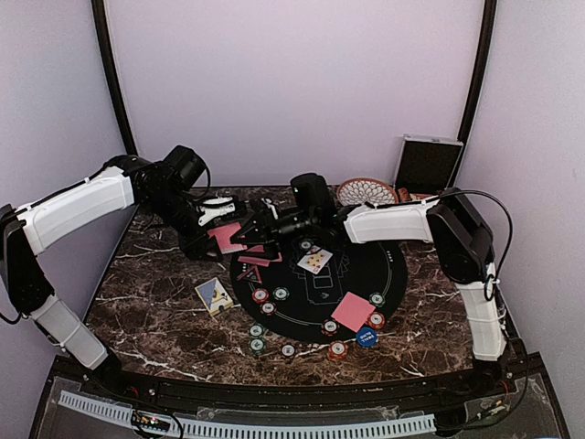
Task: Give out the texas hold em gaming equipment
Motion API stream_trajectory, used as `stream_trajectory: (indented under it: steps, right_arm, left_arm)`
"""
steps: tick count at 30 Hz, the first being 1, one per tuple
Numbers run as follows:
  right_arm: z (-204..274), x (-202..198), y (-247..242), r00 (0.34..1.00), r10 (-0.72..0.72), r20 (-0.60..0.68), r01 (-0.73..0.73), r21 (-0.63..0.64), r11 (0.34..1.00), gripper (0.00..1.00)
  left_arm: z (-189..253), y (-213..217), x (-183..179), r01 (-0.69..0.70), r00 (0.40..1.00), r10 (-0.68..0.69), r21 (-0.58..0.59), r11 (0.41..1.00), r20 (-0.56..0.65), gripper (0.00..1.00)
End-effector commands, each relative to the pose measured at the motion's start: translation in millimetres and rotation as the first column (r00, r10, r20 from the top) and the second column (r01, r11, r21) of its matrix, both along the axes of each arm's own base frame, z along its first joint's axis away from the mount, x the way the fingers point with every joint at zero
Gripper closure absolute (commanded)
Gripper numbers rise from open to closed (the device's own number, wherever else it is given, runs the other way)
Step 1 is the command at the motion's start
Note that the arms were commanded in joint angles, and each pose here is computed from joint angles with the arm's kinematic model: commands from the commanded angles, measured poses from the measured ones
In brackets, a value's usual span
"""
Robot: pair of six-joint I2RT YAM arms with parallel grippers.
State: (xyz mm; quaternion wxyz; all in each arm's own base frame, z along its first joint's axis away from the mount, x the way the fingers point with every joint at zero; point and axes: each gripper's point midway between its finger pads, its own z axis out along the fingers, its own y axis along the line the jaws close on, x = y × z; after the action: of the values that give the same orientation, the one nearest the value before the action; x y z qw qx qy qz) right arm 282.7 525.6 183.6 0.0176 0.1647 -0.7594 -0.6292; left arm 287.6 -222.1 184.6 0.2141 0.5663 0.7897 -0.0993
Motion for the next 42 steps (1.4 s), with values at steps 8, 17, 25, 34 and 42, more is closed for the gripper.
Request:
stream_trajectory:
  steps: [8,17,25,34,42]
  right_arm:
    - [-1.0,14.9,-23.7,0.997,-0.076,0.032,0.078,-0.068,0.995,0.62]
    - [4.6,20.3,-30.1,0.994,-0.091,0.06,0.096,-0.082,0.992,0.65]
    - [35.4,23.9,-26.8,0.99,-0.101,0.093,0.104,-0.03,0.994,0.62]
    - [44.4,26.4,-34.4,0.987,-0.118,0.112,0.123,-0.033,0.992,0.63]
    - [62.3,34.0,-46.5,0.98,-0.157,0.121,0.156,0.017,0.988,0.63]
  left_arm:
    - [22.5,-1.7,-1.8,0.013,0.999,-0.011,-0.049,0.999,0.045,1.0]
    - [23.8,-1.0,-2.5,0.011,0.999,-0.009,-0.051,0.999,0.045,1.0]
    - [21.9,-1.4,-2.3,0.011,0.999,-0.009,-0.049,0.999,0.04,1.0]
    - [20.9,-0.5,-3.8,0.01,0.999,-0.009,-0.046,0.999,0.036,1.0]
    - [21.4,0.4,-4.4,0.01,0.999,-0.009,-0.044,0.999,0.039,1.0]
